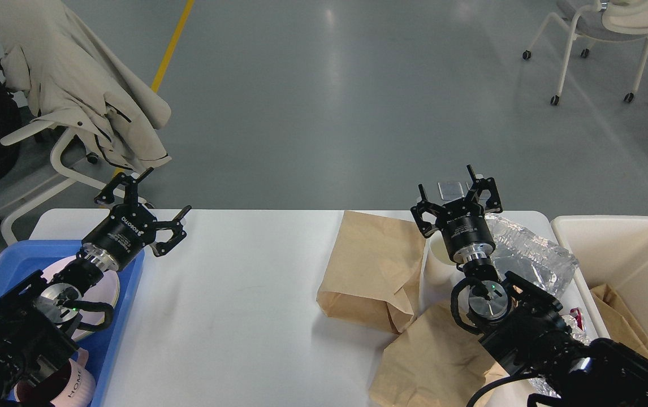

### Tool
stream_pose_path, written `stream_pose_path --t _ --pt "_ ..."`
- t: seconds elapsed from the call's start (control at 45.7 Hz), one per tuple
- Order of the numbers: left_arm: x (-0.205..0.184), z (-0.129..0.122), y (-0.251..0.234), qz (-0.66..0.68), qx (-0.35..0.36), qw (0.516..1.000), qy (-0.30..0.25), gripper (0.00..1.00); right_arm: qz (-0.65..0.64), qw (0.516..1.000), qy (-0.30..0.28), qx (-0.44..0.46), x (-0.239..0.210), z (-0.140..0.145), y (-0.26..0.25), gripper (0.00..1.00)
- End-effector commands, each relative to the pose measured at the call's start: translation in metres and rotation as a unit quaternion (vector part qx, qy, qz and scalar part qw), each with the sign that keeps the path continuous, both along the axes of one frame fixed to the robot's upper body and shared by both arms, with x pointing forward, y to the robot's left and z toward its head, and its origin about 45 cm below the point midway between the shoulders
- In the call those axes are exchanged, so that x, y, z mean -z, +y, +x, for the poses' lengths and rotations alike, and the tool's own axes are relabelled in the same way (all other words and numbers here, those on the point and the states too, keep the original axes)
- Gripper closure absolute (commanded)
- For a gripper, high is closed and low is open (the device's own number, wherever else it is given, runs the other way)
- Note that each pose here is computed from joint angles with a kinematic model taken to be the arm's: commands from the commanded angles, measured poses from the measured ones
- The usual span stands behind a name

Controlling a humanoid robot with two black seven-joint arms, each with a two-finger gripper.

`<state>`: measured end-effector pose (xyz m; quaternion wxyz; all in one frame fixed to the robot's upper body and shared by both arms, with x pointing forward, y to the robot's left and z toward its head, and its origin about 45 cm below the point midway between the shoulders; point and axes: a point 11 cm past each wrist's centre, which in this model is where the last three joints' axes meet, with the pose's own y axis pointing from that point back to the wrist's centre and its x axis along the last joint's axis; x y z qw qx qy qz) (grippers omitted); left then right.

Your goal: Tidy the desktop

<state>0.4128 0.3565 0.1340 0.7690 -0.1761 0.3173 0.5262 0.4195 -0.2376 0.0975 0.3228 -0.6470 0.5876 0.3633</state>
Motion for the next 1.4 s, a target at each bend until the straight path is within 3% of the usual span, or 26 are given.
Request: stream_pose_path --t 0.0,1.38 --pt "0.0039 -0.0063 0.0089 -0.014 -0.027 0.999 -0.01 0.0 0.0 1.0 0.0 0.0 0.0 0.0 0.0001 0.0" --pt "0.0022 -0.0054 0.0112 -0.02 -0.043 0.999 -0.021 0.0 -0.002 1.0 -0.001 -0.002 -0.0002 -0.0001 -0.0001 0.0"
